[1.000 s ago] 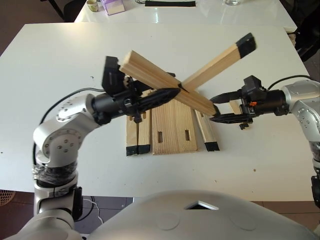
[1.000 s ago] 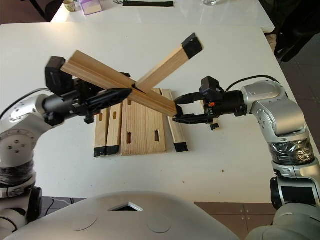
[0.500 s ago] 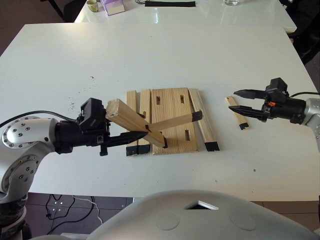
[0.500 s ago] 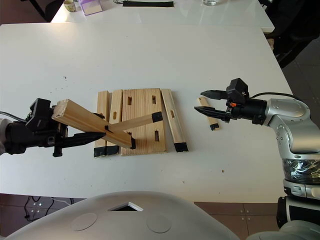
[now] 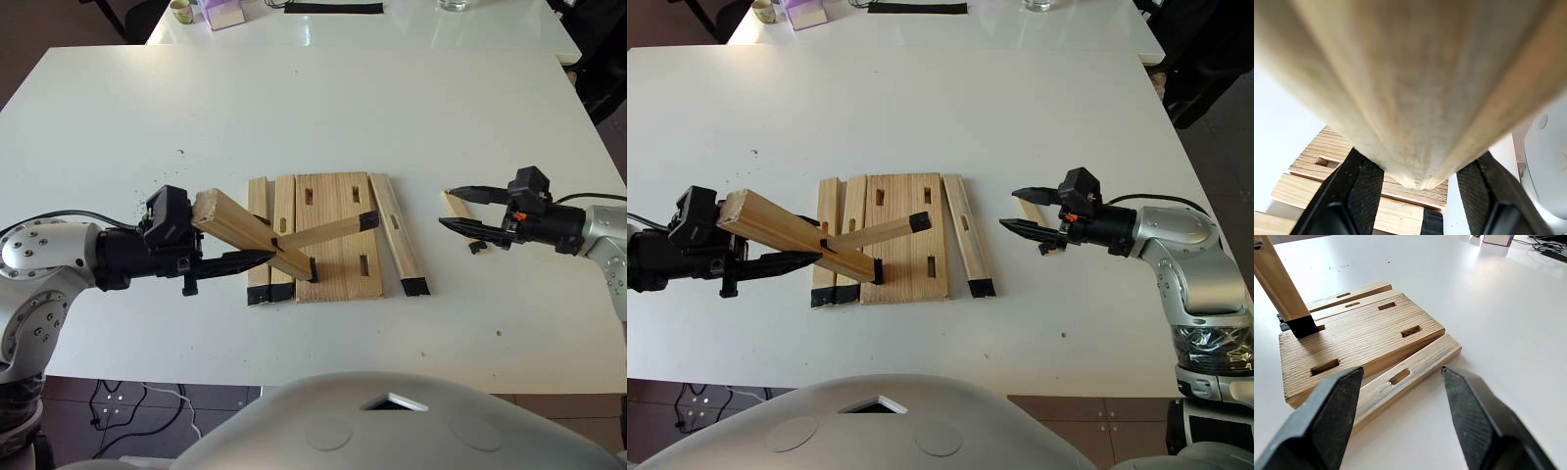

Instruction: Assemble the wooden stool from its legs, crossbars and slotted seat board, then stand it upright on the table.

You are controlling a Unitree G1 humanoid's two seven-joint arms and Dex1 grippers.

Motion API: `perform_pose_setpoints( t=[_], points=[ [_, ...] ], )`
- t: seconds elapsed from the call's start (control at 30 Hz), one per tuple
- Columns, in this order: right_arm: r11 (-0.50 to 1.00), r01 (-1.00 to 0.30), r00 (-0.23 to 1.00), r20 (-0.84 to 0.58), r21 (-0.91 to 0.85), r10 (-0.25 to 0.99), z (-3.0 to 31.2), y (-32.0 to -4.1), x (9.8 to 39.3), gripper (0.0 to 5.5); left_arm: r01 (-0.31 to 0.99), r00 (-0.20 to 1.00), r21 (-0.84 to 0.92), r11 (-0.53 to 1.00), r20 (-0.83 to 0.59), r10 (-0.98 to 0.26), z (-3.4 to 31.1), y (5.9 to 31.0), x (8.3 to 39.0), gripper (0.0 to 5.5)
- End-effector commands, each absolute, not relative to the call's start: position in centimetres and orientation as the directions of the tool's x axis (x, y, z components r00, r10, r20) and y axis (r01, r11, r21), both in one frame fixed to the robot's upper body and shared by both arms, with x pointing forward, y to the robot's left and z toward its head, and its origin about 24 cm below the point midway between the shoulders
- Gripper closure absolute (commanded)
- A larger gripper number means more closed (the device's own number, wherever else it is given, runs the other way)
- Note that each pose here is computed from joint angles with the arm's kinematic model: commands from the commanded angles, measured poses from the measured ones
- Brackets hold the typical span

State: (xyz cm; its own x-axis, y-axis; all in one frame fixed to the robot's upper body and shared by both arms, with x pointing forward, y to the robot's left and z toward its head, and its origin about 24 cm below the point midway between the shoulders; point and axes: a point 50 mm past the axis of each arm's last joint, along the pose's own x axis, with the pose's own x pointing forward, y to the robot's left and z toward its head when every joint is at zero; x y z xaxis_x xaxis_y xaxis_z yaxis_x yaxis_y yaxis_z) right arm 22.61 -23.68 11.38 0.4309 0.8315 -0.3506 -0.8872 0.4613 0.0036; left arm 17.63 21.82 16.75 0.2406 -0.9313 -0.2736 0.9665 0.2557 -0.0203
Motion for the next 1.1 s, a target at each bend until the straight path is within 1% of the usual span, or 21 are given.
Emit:
perform_pose_setpoints(
  t=[0.03,0.13,0.43,0.83,1.1],
  points=[
    [0.45,-0.893,0.422,-0.368,-0.013,0.828,11.2,-23.5,22.5,2.56,0.953,0.278,-0.012,0.304,-0.367,-0.887,15.6,22.6,18.2,3.42],
    [0.445,-0.895,0.417,-0.375,-0.013,0.828,11.0,-23.4,22.4,2.56,0.954,0.282,0.009,0.301,-0.374,-0.883,15.7,22.7,18.6,3.42],
    [0.444,-0.896,0.414,-0.385,-0.011,0.825,10.6,-23.4,22.2,2.56,0.962,0.27,0.059,0.265,-0.323,-0.907,17.8,22.0,19.2,3.42],
    [0.438,-0.899,0.407,-0.394,-0.011,0.824,10.4,-23.4,22.3,2.56,0.959,0.285,0.095,0.269,-0.304,-0.909,18.5,21.9,19.9,3.42],
    [0.432,-0.902,0.399,-0.399,-0.01,0.826,10.2,-23.4,22.3,2.56,0.964,0.265,0.077,0.254,-0.336,-0.904,17.7,22.0,19.7,3.42]
  ],
)
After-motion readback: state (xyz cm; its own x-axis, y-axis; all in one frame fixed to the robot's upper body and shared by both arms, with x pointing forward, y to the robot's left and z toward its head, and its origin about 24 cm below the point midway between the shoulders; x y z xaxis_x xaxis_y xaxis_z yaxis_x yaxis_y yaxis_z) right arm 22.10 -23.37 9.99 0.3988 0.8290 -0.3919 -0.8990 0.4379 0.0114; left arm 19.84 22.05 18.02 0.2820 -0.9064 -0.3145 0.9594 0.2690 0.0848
